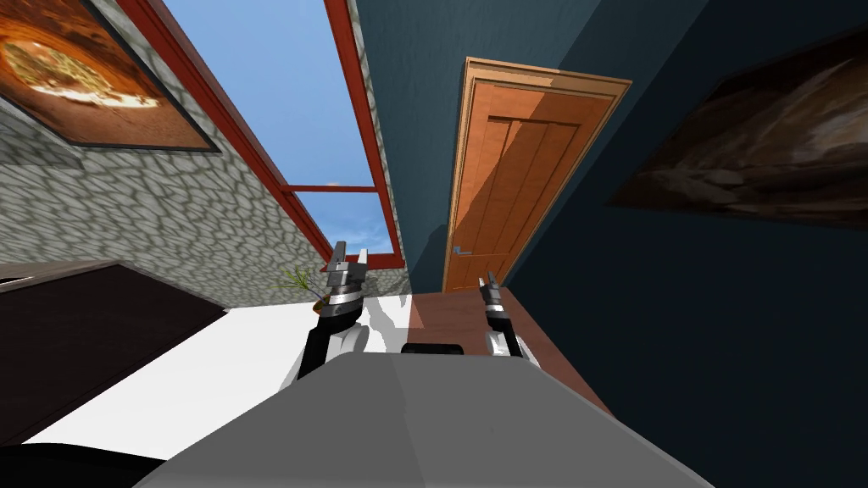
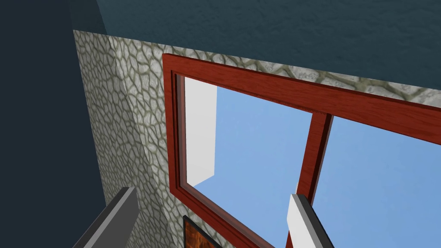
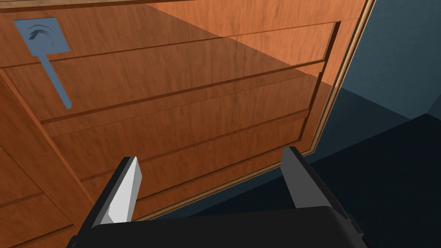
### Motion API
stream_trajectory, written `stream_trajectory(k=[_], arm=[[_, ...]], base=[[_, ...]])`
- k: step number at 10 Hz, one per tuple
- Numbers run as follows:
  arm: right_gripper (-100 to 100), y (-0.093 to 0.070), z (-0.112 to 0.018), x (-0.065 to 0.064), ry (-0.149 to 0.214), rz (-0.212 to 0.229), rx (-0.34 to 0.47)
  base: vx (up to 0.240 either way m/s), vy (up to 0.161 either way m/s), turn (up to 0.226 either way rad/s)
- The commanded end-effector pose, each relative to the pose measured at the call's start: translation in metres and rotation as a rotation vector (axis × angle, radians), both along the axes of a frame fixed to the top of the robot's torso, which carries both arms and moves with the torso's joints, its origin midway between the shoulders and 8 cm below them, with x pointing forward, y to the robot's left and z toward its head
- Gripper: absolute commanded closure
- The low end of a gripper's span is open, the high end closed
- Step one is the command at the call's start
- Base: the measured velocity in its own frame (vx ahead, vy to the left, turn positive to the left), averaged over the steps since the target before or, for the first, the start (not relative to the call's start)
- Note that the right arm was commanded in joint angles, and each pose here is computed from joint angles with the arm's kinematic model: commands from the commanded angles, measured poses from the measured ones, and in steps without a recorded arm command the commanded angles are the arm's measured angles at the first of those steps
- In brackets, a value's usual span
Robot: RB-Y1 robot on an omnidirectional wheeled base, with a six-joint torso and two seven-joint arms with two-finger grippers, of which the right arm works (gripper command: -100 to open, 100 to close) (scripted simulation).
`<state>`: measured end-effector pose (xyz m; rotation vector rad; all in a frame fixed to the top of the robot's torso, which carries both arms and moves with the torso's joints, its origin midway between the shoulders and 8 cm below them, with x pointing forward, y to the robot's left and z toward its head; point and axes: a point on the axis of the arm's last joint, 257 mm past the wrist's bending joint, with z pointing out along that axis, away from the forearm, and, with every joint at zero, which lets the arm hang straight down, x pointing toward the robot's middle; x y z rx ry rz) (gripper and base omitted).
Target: Pull the door open
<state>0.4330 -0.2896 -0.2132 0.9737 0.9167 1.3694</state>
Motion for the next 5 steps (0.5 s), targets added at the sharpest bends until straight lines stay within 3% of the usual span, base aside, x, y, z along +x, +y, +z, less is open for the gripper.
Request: stream_trajectory(k=[1,4,5], arm=[[-100,-0.002,-0.010,0.002,0.016,0.000,0.000],[-100,-0.008,-0.036,0.004,0.063,0.004,-0.003],[-100,-0.008,-0.037,0.004,0.066,0.003,-0.003]], base=[[0.069,-0.008,0.025],[0.077,-0.010,0.066],[0.068,-0.003,0.017]])
